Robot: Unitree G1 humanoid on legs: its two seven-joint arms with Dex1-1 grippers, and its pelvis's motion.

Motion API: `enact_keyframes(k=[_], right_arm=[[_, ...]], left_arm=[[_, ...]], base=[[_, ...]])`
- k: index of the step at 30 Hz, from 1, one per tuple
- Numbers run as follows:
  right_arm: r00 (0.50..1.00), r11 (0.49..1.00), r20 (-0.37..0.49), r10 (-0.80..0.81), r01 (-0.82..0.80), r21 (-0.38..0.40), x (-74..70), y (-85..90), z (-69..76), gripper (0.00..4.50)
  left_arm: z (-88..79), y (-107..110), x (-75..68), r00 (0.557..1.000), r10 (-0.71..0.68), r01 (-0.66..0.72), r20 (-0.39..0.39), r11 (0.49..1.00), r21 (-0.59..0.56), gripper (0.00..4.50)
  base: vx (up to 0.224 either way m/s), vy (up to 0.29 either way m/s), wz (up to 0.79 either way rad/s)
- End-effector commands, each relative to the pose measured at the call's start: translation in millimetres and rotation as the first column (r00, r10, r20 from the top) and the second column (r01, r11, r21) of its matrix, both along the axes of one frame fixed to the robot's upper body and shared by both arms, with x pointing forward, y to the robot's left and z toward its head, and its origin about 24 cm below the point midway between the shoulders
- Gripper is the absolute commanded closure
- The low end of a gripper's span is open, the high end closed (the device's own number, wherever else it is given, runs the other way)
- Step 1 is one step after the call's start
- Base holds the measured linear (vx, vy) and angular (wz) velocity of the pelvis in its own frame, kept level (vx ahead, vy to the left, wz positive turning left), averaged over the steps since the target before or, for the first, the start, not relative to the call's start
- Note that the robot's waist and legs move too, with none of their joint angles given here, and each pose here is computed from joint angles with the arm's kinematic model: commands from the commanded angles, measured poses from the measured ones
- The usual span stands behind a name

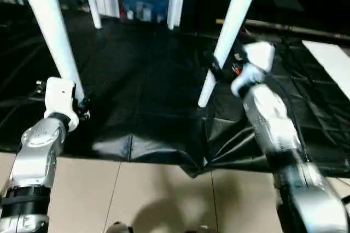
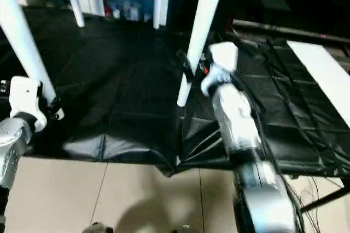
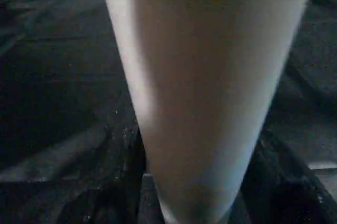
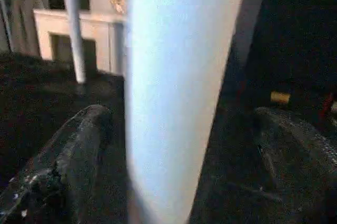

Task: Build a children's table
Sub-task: Flip table

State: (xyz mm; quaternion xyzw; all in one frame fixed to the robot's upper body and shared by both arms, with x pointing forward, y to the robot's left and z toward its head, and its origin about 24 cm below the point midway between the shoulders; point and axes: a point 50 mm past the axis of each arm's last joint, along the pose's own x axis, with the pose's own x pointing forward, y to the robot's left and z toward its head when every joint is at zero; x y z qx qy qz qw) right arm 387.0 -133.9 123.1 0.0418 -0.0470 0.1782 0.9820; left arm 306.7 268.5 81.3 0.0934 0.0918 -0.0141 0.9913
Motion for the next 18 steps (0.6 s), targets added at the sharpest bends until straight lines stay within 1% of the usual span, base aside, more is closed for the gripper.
enact_keyframes(k=[1, 2, 3, 4, 5, 6, 7, 8, 10, 12, 13, 14, 15, 16, 17, 18], right_arm=[[0.998, 1.0, -0.06, -0.017, 0.018, 0.015, 2.5, -6.7, -8.7, 0.0], [0.998, 1.0, -0.062, -0.018, 0.019, 0.015, 2.9, -6.8, -8.9, 0.0], [0.994, 0.998, -0.099, 0.053, -0.05, 0.033, 4.1, -2.5, -12.2, 0.0], [0.988, 0.994, -0.113, 0.104, -0.1, 0.047, 4.4, -0.1, -13.6, 0.0], [0.988, 0.994, -0.113, 0.104, -0.1, 0.047, 4.4, -0.1, -13.6, 0.0], [0.978, 0.985, -0.119, 0.173, -0.168, 0.048, 3.4, 2.8, -14.8, 0.0], [0.949, 0.956, -0.117, 0.294, -0.29, 0.05, 0.0, 7.2, -16.4, 0.0], [0.899, 0.906, -0.114, 0.424, -0.422, 0.039, -6.2, 10.3, -18.0, 0.0], [0.854, 0.862, -0.12, 0.506, -0.507, 0.026, -11.0, 11.4, -20.0, 0.0], [0.769, 0.781, -0.163, 0.618, -0.624, 0.017, -20.2, 11.0, -25.8, 0.0], [0.746, 0.76, -0.175, 0.643, -0.649, 0.023, -22.7, 10.7, -27.5, 0.0], [0.746, 0.76, -0.175, 0.643, -0.649, 0.023, -22.7, 10.7, -27.5, 0.0], [0.724, 0.738, -0.18, 0.667, -0.674, 0.026, -25.8, 10.3, -28.8, 0.0], [0.72, 0.736, -0.18, 0.67, -0.677, 0.027, -26.4, 10.1, -29.0, 0.0], [0.663, 0.68, -0.195, 0.723, -0.733, 0.025, -37.5, 8.0, -33.2, 0.0], [0.645, 0.66, -0.2, 0.738, -0.751, 0.015, -41.9, 7.0, -35.0, 0.0]], left_arm=[[5.8, -2, 0.1, 1.0, -0.018, 0.018, 0.01, 1.0, 0.003, 1.95], [6.0, -2, 0.0, 1.0, -0.019, 0.019, 0.011, 1.0, 0.003, 1.95], [7.6, -2, -0.1, 1.0, -0.024, 0.024, 0.012, 1.0, 0.003, 1.95], [8.6, -1, -0.1, 0.999, -0.031, 0.031, 0.013, 1.0, 0.004, 1.95], [8.6, -1, -0.1, 0.999, -0.031, 0.031, 0.013, 1.0, 0.004, 1.95], [10.0, -1, 0.3, 0.999, -0.031, 0.031, 0.017, 1.0, 0.005, 1.95], [11.9, 1, 0.6, 0.999, -0.032, 0.032, 0.02, 0.999, 0.009, 1.95], [13.8, 5, 0.4, 0.999, -0.026, 0.025, 0.026, 1.0, 0.016, 1.95], [14.8, 8, 0.0, 0.999, -0.021, 0.021, 0.029, 1.0, 0.023, 1.95], [16.7, 13, 0.2, 0.999, -0.026, 0.024, 0.035, 0.999, 0.033, 1.95], [17.3, 14, 0.9, 0.999, -0.029, 0.028, 0.035, 0.999, 0.034, 1.95], [17.3, 14, 0.9, 0.999, -0.029, 0.028, 0.035, 0.999, 0.034, 1.95], [18.0, 16, 1.5, 0.999, -0.03, 0.029, 0.035, 0.999, 0.036, 1.95], [18.2, 16, 1.6, 0.999, -0.03, 0.028, 0.035, 0.999, 0.037, 1.95], [21.2, 21, 3.4, 0.999, -0.029, 0.027, 0.041, 0.999, 0.045, 1.95], [22.4, 23, 4.3, 0.999, -0.029, 0.027, 0.042, 0.998, 0.051, 1.95]], base=[[0.0, 0.0, 0.0], [0.0, 0.0, 0.0], [0.0, 0.0, 0.0], [0.0, 0.0, 0.0], [0.0, 0.0, 0.0], [0.0, 0.0, 0.0], [0.0, 0.0, 0.0], [0.0, 0.0, 0.0], [0.0, 0.0, 0.0], [0.0, 0.0, 0.0], [0.0, 0.0, 0.0], [0.0, 0.0, 0.0], [0.0, 0.0, 0.0], [0.0, 0.0, 0.0], [0.0, 0.0, 0.0], [0.0, 0.0, 0.0]])
